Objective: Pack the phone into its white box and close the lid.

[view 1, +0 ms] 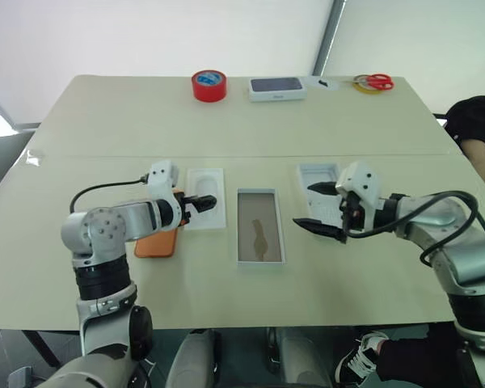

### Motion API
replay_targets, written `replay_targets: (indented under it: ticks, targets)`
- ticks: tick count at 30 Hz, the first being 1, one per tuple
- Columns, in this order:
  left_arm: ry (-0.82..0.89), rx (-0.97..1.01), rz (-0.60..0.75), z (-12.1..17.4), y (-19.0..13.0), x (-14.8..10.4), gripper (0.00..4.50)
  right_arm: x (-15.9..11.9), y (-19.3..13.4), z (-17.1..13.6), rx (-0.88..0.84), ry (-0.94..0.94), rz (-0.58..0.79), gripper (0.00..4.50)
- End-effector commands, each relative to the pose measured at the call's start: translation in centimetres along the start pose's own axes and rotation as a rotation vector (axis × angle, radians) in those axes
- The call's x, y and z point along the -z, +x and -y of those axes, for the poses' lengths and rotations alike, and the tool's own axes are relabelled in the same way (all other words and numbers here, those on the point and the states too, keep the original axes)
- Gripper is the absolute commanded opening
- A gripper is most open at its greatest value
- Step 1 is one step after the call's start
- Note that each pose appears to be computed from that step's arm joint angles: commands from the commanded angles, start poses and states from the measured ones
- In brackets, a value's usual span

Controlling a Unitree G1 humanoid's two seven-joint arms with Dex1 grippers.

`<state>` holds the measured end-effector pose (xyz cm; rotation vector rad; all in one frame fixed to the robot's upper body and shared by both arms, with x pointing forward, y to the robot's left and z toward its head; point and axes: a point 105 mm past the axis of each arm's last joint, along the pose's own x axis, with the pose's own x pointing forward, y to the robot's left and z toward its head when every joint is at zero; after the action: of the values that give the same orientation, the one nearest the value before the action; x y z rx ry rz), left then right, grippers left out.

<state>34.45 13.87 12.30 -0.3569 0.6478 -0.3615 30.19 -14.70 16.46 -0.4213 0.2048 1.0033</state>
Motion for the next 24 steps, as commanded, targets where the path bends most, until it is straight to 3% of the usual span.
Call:
replay_targets:
  ticks: [1,6,7,13,22,24]
  targets:
    - [-0.016,-0.024,0.007,-0.3,-0.1,-0.4,2.72,-1.6,0.0,-1.2,-0.061,-0.078,0.003,4.50]
    - [-0.035,-0.077,0.002,-1.5,-0.1,-0.3,0.25,-1.5,0.7,-3.1,-0.147,-0.116,-0.049,4.50]
    - [-0.040,-0.083,0.003,-1.7,-0.2,-0.4,0.07,-1.5,0.9,-3.5,-0.164,-0.121,-0.063,4.50]
    - [-0.100,-0.041,0.050,-1.5,-0.3,-1.2,0.07,-0.1,2.6,-6.0,-0.277,-0.138,-0.217,4.50]
    - [-0.142,-0.021,0.066,-1.8,-0.6,-1.3,0.07,0.6,4.7,-9.0,-0.399,-0.163,-0.294,4.50]
    - [-0.146,-0.021,0.064,-1.9,-0.6,-1.2,0.00,1.0,5.3,-9.1,-0.394,-0.168,-0.316,3.71]
